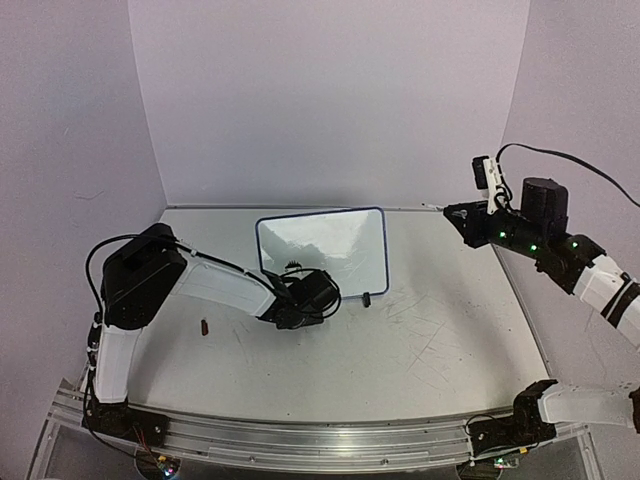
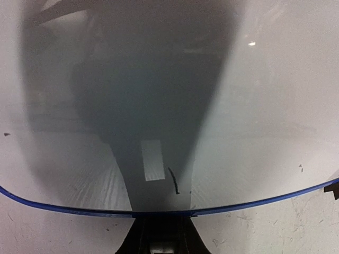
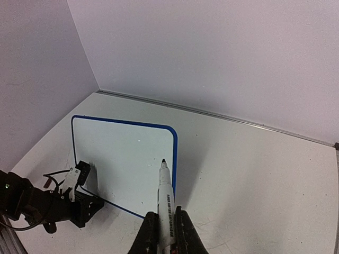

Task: Write a sentence on the whiteboard
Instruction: Move the whiteboard stand to the center of the board.

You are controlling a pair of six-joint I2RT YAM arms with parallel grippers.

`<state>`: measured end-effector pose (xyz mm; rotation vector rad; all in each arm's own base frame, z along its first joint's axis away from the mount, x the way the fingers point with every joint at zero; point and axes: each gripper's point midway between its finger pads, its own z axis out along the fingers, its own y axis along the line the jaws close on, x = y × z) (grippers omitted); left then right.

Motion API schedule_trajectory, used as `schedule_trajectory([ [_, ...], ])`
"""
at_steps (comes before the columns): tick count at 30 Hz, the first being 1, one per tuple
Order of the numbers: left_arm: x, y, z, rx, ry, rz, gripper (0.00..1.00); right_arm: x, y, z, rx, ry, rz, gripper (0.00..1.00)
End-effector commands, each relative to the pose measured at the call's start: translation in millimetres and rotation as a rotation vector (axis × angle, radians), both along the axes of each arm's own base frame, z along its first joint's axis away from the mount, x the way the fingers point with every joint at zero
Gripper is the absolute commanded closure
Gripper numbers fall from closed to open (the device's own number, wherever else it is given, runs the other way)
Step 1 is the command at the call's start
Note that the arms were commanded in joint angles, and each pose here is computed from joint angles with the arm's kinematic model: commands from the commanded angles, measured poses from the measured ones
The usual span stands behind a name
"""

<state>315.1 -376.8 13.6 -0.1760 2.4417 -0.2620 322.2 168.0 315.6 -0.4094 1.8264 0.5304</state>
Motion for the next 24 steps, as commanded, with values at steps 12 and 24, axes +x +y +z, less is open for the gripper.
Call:
schedule_trajectory([
  [12,-32,-35,36,0.042,-0.024,-0.137,0.46,-6,14,13,0.033,-0.055,0.089,1.00],
  [24,-44,2,159,-0.001,-0.260,-0.461,0.13,-2,62,-3,-0.011,0.018,0.197,1.00],
])
